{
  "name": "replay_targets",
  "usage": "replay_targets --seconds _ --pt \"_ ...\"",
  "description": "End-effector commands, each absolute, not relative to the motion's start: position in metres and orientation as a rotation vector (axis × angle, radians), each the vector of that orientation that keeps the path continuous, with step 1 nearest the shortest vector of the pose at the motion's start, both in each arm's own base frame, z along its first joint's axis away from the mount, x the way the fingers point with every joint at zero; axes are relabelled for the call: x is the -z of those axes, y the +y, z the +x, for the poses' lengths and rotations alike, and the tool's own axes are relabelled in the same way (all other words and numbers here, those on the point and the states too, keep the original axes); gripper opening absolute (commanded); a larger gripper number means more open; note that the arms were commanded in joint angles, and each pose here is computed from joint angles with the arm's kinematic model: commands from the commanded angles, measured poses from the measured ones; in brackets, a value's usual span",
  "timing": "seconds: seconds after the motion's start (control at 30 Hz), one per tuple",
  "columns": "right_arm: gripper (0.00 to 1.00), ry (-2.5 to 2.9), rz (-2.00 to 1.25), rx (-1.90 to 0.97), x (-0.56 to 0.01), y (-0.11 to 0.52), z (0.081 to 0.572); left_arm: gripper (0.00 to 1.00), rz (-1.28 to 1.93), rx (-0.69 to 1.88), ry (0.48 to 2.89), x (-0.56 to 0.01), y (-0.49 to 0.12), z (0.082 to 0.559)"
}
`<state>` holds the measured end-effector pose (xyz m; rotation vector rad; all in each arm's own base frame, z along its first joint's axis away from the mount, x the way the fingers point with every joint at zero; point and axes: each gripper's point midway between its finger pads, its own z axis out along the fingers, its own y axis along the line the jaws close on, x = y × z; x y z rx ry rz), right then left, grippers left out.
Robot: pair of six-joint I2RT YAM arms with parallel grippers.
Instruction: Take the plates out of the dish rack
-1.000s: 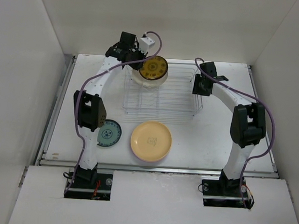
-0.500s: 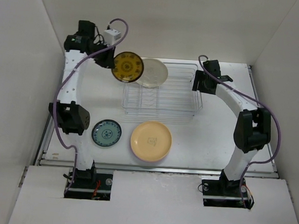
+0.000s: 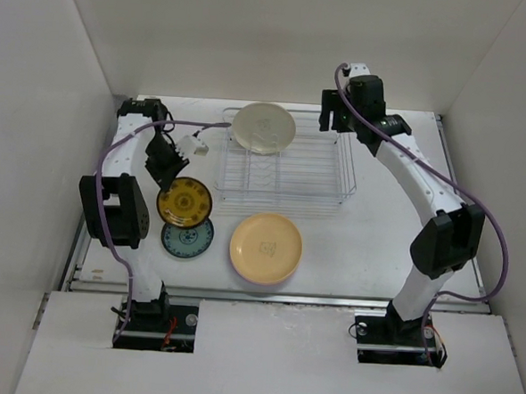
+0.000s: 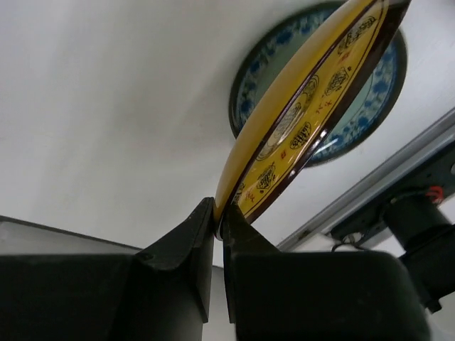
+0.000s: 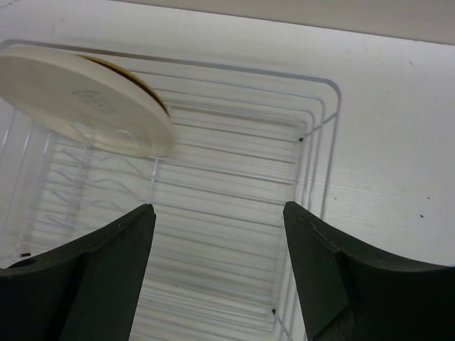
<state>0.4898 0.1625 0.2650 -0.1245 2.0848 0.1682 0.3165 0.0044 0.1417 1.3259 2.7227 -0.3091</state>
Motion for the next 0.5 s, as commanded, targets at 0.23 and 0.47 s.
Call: replay_targets --seconds 0.23,0.47 --pt "0.79 2.05 -0.291 -0.349 -0.252 0.226 0.526 0.0 1.677 0.532 3.148 -0.119 0.029 0.215" --pt "0.76 2.01 -0.384 -0.487 -0.241 0.277 0.561 0.25 1.612 0.611 3.166 -0.108 0.017 0.231"
